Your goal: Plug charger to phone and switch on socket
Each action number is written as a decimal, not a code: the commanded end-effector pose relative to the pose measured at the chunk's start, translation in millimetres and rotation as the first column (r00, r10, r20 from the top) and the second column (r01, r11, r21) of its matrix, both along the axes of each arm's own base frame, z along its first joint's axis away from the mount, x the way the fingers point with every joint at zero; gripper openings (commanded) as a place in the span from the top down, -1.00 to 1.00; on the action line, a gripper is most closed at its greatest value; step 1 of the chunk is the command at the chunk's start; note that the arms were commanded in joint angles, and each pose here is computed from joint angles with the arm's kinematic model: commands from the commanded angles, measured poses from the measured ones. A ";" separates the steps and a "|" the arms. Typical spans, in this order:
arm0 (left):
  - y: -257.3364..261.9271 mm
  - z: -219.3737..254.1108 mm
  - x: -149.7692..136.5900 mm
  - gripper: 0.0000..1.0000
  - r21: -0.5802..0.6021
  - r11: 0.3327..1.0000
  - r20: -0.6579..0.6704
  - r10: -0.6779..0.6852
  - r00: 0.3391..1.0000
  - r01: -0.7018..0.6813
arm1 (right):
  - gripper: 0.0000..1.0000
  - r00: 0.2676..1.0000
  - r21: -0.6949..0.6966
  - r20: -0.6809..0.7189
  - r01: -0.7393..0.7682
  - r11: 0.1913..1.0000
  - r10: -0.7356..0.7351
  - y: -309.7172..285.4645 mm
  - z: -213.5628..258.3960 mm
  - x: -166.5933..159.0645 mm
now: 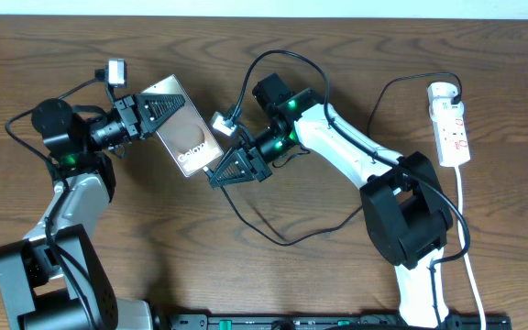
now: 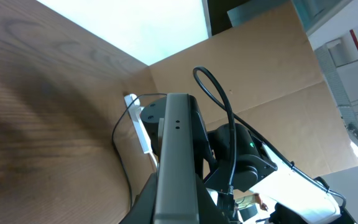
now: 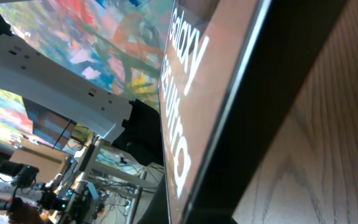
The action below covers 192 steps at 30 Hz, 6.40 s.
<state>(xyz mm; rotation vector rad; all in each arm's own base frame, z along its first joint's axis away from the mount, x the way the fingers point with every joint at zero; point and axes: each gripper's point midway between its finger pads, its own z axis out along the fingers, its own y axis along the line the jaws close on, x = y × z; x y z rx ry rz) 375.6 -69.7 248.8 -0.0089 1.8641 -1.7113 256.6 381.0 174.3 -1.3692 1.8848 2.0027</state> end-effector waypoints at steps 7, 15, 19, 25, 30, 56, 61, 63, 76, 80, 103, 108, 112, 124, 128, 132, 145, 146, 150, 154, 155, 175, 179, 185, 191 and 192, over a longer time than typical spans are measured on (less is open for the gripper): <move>-5.5 8.8 -6.7 0.85 0.027 0.999 0.062 -0.044 0.997 0.042 | 0.98 1.000 0.027 -0.014 -0.008 1.000 0.008 1.0 9.9 -3.2; -7.4 8.3 -11.4 0.85 0.035 0.997 0.071 -0.073 0.995 0.071 | 0.98 1.000 0.029 -0.011 -0.004 1.000 0.004 0.1 9.9 -1.4; -7.9 8.1 -12.6 0.86 0.039 0.996 0.077 -0.081 0.994 0.078 | 0.98 1.000 0.029 -0.012 0.000 1.000 0.000 -1.0 9.9 0.2; -8.0 8.1 -13.0 0.85 0.039 0.996 0.077 -0.083 0.994 0.081 | 0.98 1.000 0.029 -0.012 0.000 1.000 0.000 -1.0 9.9 0.2; -8.4 7.9 -14.0 0.85 0.043 0.995 0.084 -0.090 0.992 0.087 | 0.98 1.000 0.029 -0.010 0.002 1.000 -0.002 -1.4 9.9 1.0; -4.3 9.1 -4.0 0.86 0.036 0.999 0.085 -0.027 0.996 0.024 | 0.97 1.000 0.058 -0.012 0.010 0.998 -0.009 -3.9 14.4 5.8; -2.1 9.6 0.9 0.85 0.033 0.999 0.086 0.005 0.996 -0.008 | 0.98 1.000 0.075 -0.023 0.016 0.997 -0.014 -2.5 18.9 11.0; 0.3 10.1 5.6 0.85 0.029 0.999 0.087 0.036 0.996 -0.039 | 0.97 0.999 0.071 -0.032 0.028 0.997 -0.026 -2.3 20.2 17.5; -20.1 -2.4 -4.0 0.85 0.067 0.998 0.147 -0.022 0.989 0.012 | 0.98 0.999 0.085 -0.018 0.037 0.996 -0.036 4.0 24.8 27.8; -22.9 -3.0 -10.9 0.86 0.076 0.996 0.160 -0.066 0.985 0.054 | 0.98 0.999 0.089 -0.013 0.037 0.995 -0.036 4.6 25.4 28.8; -22.8 -3.0 -11.8 0.86 0.075 0.995 0.156 -0.071 0.985 0.060 | -0.99 0.999 0.076 -0.003 0.053 0.996 -0.053 8.5 25.4 35.6; -5.2 -4.1 -4.6 0.86 0.070 0.998 0.143 -0.006 0.990 -0.004 | -0.98 0.995 0.019 0.010 0.096 0.995 -0.097 7.5 16.0 44.5; 35.0 -23.8 16.0 0.86 0.044 0.981 -0.009 0.188 0.982 -0.188 | -0.99 0.986 -0.055 -0.001 0.166 0.985 -0.166 0.3 6.3 60.8; 95.0 -166.0 -8.2 0.85 0.436 0.818 -0.399 0.549 0.735 -0.374 | -0.99 0.885 -0.424 0.075 0.445 0.789 -0.459 -46.9 -54.3 119.2; 97.5 -199.9 -31.9 0.86 0.580 0.755 -0.469 0.616 0.633 -0.306 | -0.99 0.859 -0.514 0.133 0.486 0.707 -0.494 -61.6 -72.7 124.7; 98.0 -222.0 -53.7 0.86 0.679 0.698 -0.502 0.667 0.551 -0.227 | -0.99 0.857 -0.531 0.139 0.487 0.693 -0.496 -64.1 -75.7 124.1; 81.4 -245.6 -78.7 0.85 0.716 0.684 -0.528 0.661 0.533 -0.139 | -0.99 0.848 -0.570 0.164 0.498 0.653 -0.504 -71.0 -83.5 124.4; 81.2 -245.7 -79.1 0.84 0.716 0.685 -0.530 0.660 0.532 -0.137 | -0.99 0.848 -0.570 0.164 0.498 0.653 -0.504 -71.0 -83.5 124.4; 80.4 -246.5 -81.6 0.49 0.715 0.688 -0.538 0.658 0.526 -0.129 | -0.99 0.848 -0.570 0.164 0.498 0.654 -0.503 -71.0 -83.5 124.4; 79.0 -247.0 -84.5 0.28 0.711 0.693 -0.549 0.654 0.520 -0.120 | -0.98 0.848 -0.570 0.164 0.498 0.654 -0.503 -71.0 -83.5 124.4; 78.8 -247.2 -85.0 0.24 0.711 0.693 -0.551 0.654 0.519 -0.118 | -0.98 0.848 -0.570 0.164 0.498 0.654 -0.503 -71.0 -83.5 124.4; 77.5 -195.0 -61.2 -0.70 0.708 0.689 -0.438 0.601 0.669 -0.156 | -0.98 0.748 -0.600 0.325 0.636 0.485 -0.579 -117.2 -72.6 154.6; 79.5 -133.6 -50.3 -0.88 0.698 0.653 -0.266 0.616 0.741 -0.292 | -0.98 0.581 -0.567 0.496 0.779 0.265 -0.646 -181.6 -27.8 175.9; 70.9 -87.0 -54.0 -0.91 0.673 0.644 -0.097 0.564 0.820 -0.364 | -0.99 0.282 -0.404 0.647 0.915 -0.006 -0.708 -275.0 55.9 188.5; 72.4 -75.2 -48.8 -0.93 0.668 0.639 -0.069 0.565 0.822 -0.382 | -0.99 0.046 -0.324 0.655 0.919 -0.226 -0.754 -385.8 95.0 187.5; 72.3 -72.1 -47.1 -0.93 0.666 0.638 -0.062 0.564 0.824 -0.386 | -0.99 0.032 -0.325 0.648 0.915 -0.238 -0.761 -399.1 95.6 186.6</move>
